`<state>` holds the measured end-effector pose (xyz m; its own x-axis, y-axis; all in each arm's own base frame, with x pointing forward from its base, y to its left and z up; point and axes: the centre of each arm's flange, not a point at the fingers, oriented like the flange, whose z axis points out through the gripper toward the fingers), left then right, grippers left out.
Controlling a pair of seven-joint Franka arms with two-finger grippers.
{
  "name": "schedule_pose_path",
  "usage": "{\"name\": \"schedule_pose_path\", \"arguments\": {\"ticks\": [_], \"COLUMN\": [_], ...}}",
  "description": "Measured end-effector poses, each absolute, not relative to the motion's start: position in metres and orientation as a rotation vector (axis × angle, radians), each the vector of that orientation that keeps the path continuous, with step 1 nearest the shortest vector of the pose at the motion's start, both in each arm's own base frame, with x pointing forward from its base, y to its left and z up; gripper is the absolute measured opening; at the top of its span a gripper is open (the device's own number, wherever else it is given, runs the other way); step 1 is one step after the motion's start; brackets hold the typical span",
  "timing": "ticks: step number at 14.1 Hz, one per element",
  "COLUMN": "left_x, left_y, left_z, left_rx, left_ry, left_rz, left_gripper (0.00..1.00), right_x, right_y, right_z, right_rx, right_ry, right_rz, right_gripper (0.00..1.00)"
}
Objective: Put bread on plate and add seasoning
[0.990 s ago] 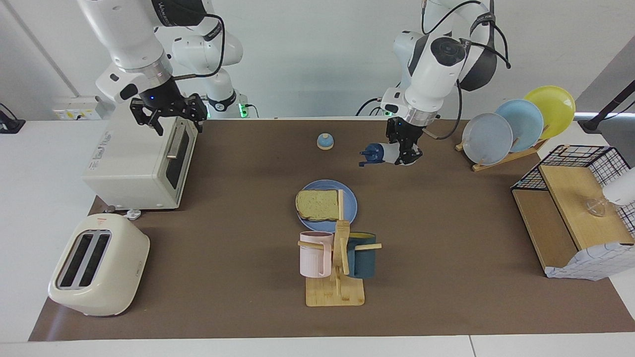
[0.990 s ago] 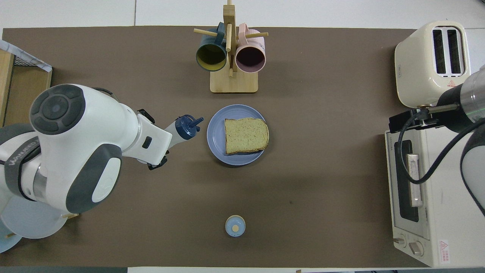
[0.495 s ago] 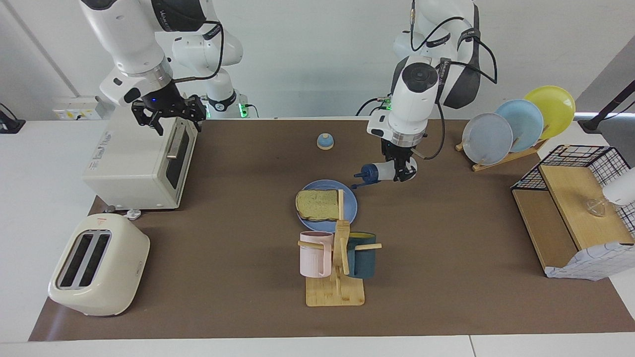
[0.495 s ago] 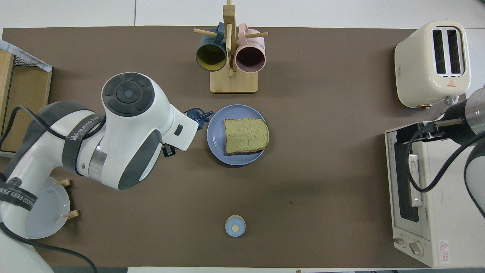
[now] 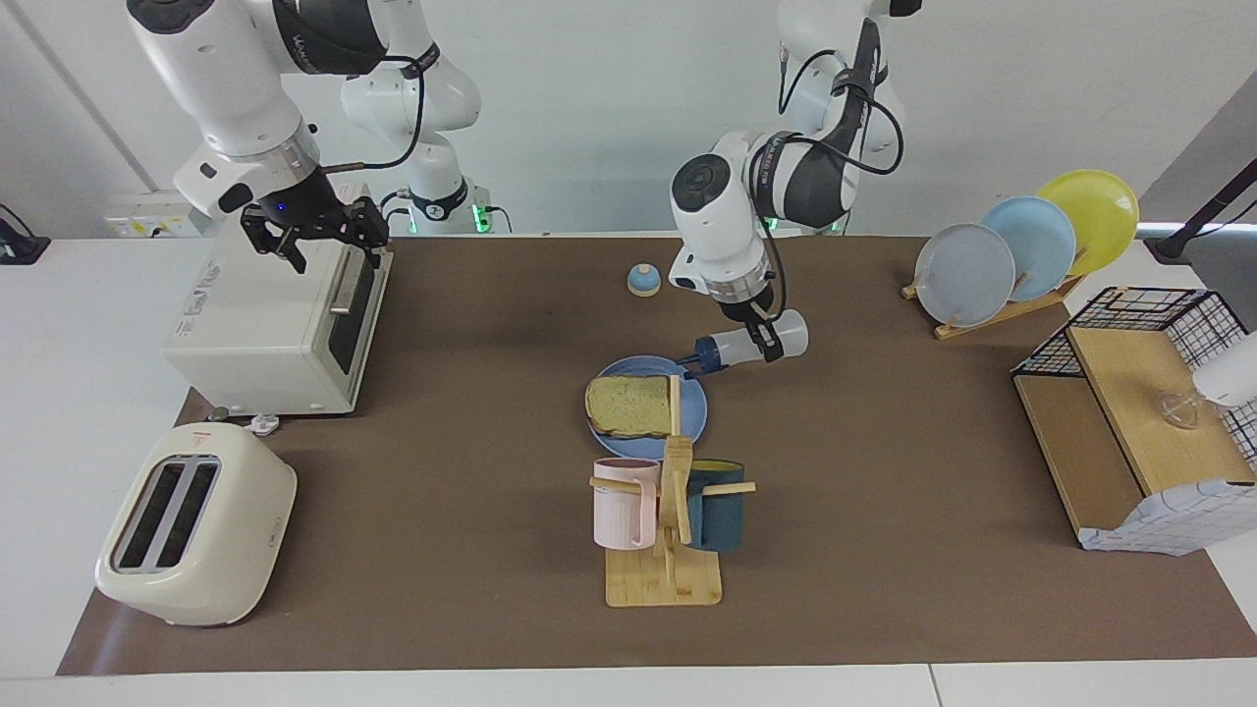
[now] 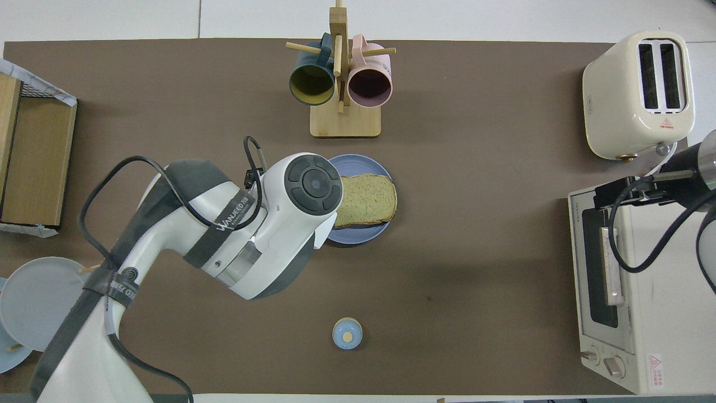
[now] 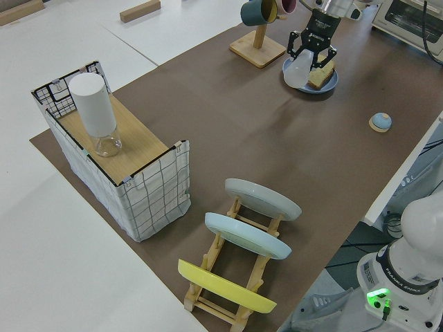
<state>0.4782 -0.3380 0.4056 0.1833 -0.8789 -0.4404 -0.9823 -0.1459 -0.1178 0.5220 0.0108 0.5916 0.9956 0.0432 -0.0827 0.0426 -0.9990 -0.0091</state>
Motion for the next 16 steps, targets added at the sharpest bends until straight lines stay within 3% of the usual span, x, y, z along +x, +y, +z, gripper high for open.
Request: {"name": "schedule_pose_path", "arguments": {"ticks": [4,16], "left_x": [0.462,0.476], "left_y": [-0.363,-0.378], "left_z": [0.386,0.376], "left_rx": [-1.992,-1.666], "left_ry": [1.692,1.54], "left_rz": [0.473,0.529], "left_gripper": [0.47,0.47], "right_x": [0.523,0.522], "right_y": [0.014,0.014], "right_z": [0.597,0.601], "right_rx": [-3.168,-3.169], "right_ry": [-0.102,-0.101], "right_rz": [0.114,0.104], "right_gripper": [1.0,1.0]}}
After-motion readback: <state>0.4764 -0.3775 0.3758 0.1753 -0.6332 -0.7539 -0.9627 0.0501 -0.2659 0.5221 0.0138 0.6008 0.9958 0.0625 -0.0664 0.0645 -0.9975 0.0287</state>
